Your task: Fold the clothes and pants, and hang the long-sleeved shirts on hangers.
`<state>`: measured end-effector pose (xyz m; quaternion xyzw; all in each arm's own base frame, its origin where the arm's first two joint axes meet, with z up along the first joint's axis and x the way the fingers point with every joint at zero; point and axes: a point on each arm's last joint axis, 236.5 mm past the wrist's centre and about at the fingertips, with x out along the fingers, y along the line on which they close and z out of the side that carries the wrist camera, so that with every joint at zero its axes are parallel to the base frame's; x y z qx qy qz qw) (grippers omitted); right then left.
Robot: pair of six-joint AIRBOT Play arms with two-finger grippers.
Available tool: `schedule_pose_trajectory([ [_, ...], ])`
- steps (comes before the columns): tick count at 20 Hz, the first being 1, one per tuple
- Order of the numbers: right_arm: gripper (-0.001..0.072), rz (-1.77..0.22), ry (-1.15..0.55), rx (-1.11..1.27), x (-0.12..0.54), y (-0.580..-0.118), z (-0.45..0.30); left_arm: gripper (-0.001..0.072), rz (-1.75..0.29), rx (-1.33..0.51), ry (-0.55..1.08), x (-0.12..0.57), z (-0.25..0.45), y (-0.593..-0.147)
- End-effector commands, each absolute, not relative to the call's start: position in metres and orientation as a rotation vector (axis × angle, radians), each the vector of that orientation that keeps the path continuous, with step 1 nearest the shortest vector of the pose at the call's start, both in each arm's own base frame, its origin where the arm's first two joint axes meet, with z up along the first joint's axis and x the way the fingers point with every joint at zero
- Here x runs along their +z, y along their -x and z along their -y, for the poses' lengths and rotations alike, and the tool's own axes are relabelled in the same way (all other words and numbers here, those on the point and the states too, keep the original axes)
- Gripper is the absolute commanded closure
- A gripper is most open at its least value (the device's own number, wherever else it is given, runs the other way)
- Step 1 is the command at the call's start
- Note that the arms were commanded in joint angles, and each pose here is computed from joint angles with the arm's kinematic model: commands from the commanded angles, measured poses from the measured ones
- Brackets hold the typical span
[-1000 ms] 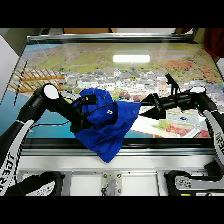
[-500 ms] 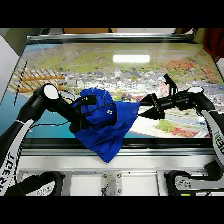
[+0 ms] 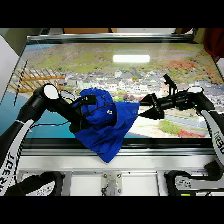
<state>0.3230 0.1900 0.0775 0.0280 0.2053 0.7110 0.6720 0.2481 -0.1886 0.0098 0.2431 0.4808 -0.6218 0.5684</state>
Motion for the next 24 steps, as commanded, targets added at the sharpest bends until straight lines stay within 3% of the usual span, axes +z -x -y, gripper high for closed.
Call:
schedule_pose_trajectory([
  [1,0.0074,-0.464,-0.067,1.6,0.0773,-0.3232,-0.1897,0.0696,-1.128,-1.461,-0.569,0.0099,0.1892,-0.2483],
  [8,0.0079,-0.462,-0.069,1.599,0.0779,-0.3236,-0.1899,0.0696,-1.128,-1.462,-0.569,0.0099,0.1892,-0.2481],
  [9,0.0218,-0.462,-0.069,1.599,0.0778,-0.3235,-0.1898,0.0696,-1.128,-1.461,-0.569,0.0099,0.1892,-0.2482],
  [11,0.0715,-0.463,-0.071,1.599,0.078,-0.3235,-0.1899,0.0697,-1.128,-1.461,-0.569,0.0099,0.1892,-0.2482],
  [23,0.0705,-0.462,-0.069,1.599,0.0778,-0.3236,-0.1898,0.0694,-1.138,-1.466,-0.57,0.0099,0.1878,-0.2461],
  [24,0.0705,-0.462,-0.069,1.599,0.0778,-0.3236,-0.1898,0.0594,-1.143,-1.469,-0.567,0.0102,0.1877,-0.2446],
])
